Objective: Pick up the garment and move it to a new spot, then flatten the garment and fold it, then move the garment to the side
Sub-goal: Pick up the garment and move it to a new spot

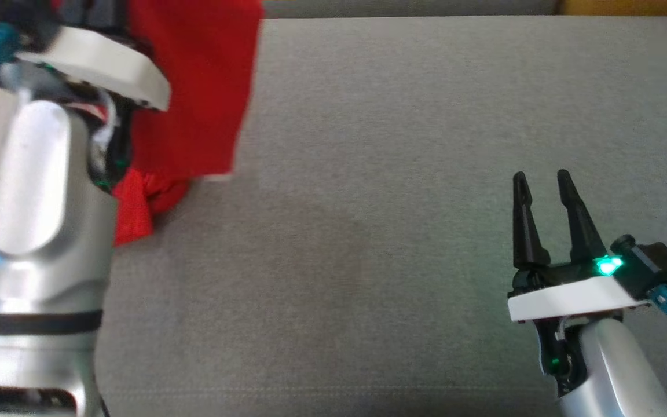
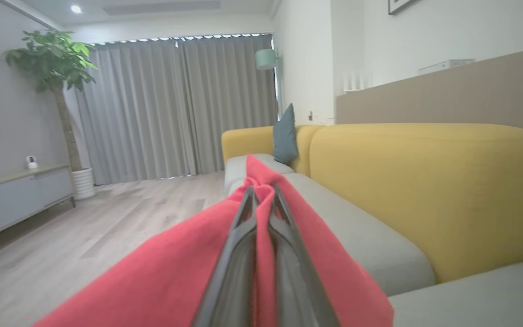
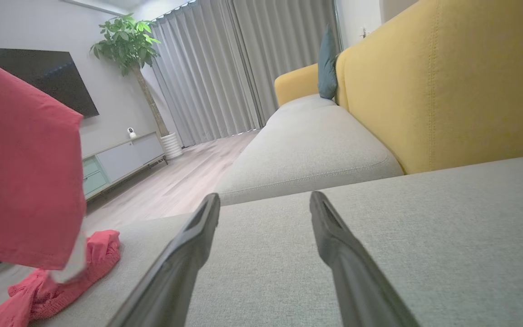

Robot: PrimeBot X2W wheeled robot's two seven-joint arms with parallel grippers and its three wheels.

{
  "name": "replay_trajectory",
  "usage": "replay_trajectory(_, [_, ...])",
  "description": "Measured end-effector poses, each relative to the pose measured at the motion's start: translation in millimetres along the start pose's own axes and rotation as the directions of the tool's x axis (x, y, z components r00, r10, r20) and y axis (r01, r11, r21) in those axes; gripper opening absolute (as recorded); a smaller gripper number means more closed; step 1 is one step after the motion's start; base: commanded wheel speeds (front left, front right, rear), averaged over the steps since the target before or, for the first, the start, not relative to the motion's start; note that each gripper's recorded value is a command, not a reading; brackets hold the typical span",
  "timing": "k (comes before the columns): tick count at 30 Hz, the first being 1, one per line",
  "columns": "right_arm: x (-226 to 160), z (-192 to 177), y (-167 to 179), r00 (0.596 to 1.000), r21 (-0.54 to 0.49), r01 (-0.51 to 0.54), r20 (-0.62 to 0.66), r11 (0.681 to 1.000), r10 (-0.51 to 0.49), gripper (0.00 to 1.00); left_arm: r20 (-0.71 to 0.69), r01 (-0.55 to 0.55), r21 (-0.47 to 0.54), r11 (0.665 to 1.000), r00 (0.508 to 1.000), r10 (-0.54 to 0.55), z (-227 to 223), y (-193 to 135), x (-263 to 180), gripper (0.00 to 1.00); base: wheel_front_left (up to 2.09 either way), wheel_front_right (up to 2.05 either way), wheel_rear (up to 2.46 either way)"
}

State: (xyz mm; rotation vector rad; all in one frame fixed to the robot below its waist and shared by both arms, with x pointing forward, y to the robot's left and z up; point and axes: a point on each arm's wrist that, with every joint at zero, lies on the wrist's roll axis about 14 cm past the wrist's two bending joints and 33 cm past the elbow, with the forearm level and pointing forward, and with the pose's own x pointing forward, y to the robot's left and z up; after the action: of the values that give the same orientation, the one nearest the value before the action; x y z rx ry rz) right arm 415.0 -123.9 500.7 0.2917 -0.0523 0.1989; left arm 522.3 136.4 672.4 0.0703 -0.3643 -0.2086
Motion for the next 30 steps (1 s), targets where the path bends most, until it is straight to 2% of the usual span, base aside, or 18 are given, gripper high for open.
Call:
replay_trajectory(8, [-16.1, 17.3, -14.8, 0.998, -0.002, 0.050, 0.044, 0.999, -0.050, 1.00, -0.046, 0.119, -0.121, 0.985, 0.991, -0.126, -27.0, -83.0, 7.0, 0.00, 0.00, 0.00, 0.00])
replay_trajectory(17, [-37.6, 29.5, -25.3, 0.993, 0.000, 0.098, 0.072, 0.995, -0.098, 1.00, -0.073, 0.291, -0.263, 0.920, 0.945, -0.320, -59.0, -196.1, 8.7, 0.00, 0.00, 0.00, 0.00])
replay_trajectory(18, [-40.6, 30.5, -28.3, 0.991, -0.001, 0.110, 0.074, 0.994, -0.109, 1.00, -0.076, 0.299, -0.288, 0.910, 0.940, -0.333, -62.9, -207.2, 6.8, 0.64, 0.00, 0.00, 0.00])
replay_trajectory(19, [-43.6, 31.3, -31.3, 0.990, 0.001, 0.122, 0.075, 0.993, -0.122, 1.00, -0.081, 0.308, -0.323, 0.895, 0.933, -0.351, -66.4, -219.3, 3.5, 1.00, 0.00, 0.00, 0.00])
replay_trajectory(22, [-51.3, 32.2, -37.8, 0.986, 0.009, 0.150, 0.075, 0.989, -0.151, 1.00, -0.093, 0.371, -0.394, 0.841, 0.895, -0.437, -74.6, -262.9, -13.4, 1.00, 0.00, 0.00, 0.00])
replay_trajectory(25, [-56.0, 29.4, -42.7, 0.983, 0.004, 0.171, 0.064, 0.985, -0.171, 1.00, -0.104, 0.396, -0.433, 0.810, 0.870, -0.481, -81.4, -288.2, -25.0, 1.00, 0.00, 0.00, 0.00])
replay_trajectory(27, [-56.3, 28.0, -45.9, 0.982, 0.004, 0.180, 0.059, 0.984, -0.180, 1.00, -0.126, 0.396, -0.439, 0.806, 0.862, -0.491, -88.5, -292.8, -29.7, 1.00, 0.00, 0.00, 0.00])
replay_trajectory(30, [-54.4, 30.4, -50.4, 0.980, 0.005, 0.190, 0.068, 0.982, -0.189, 1.00, -0.147, 0.360, -0.424, 0.831, 0.878, -0.455, -92.8, -280.0, -26.9, 1.00, 0.00, 0.00, 0.00])
